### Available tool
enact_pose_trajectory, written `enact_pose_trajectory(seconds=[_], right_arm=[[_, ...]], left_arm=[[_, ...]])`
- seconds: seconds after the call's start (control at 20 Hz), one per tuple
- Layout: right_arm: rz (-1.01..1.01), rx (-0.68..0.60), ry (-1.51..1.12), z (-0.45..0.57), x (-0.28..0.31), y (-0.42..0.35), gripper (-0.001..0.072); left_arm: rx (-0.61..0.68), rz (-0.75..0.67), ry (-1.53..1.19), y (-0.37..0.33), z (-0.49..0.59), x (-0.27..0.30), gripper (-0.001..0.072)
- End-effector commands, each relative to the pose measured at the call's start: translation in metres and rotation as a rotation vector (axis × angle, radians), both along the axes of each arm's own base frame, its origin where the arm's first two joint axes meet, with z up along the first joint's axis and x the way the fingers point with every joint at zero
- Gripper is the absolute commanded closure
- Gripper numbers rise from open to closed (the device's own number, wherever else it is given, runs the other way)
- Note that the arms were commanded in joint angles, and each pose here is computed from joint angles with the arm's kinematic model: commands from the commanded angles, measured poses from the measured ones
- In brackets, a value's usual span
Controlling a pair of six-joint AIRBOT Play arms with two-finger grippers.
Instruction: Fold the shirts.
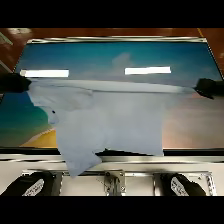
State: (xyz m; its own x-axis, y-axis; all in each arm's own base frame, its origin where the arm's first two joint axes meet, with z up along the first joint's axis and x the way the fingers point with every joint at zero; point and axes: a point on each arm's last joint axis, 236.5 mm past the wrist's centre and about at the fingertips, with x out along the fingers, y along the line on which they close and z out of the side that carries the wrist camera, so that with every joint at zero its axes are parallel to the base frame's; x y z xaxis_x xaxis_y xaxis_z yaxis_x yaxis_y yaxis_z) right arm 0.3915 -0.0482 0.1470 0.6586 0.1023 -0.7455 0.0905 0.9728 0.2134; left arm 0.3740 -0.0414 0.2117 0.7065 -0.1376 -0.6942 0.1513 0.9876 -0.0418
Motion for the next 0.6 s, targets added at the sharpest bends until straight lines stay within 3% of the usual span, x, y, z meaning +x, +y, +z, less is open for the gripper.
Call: enact_pose_trajectory(seconds=[0.0, 0.25, 0.55], right_arm=[[0.027, 0.010, -0.173, -0.033, 0.093, 0.036, 0.0657], [0.012, -0.022, -0.307, -0.083, 0.166, 0.066, 0.0657], [-0.068, 0.055, -0.214, -0.142, 0.175, 0.063, 0.0656]], left_arm=[[-0.080, 0.024, -0.053, -0.011, -0.046, 0.079, 0.0674], [-0.111, 0.071, -0.089, -0.009, -0.099, 0.144, 0.0674], [-0.185, 0.248, -0.015, 0.034, -0.181, 0.180, 0.0674]])
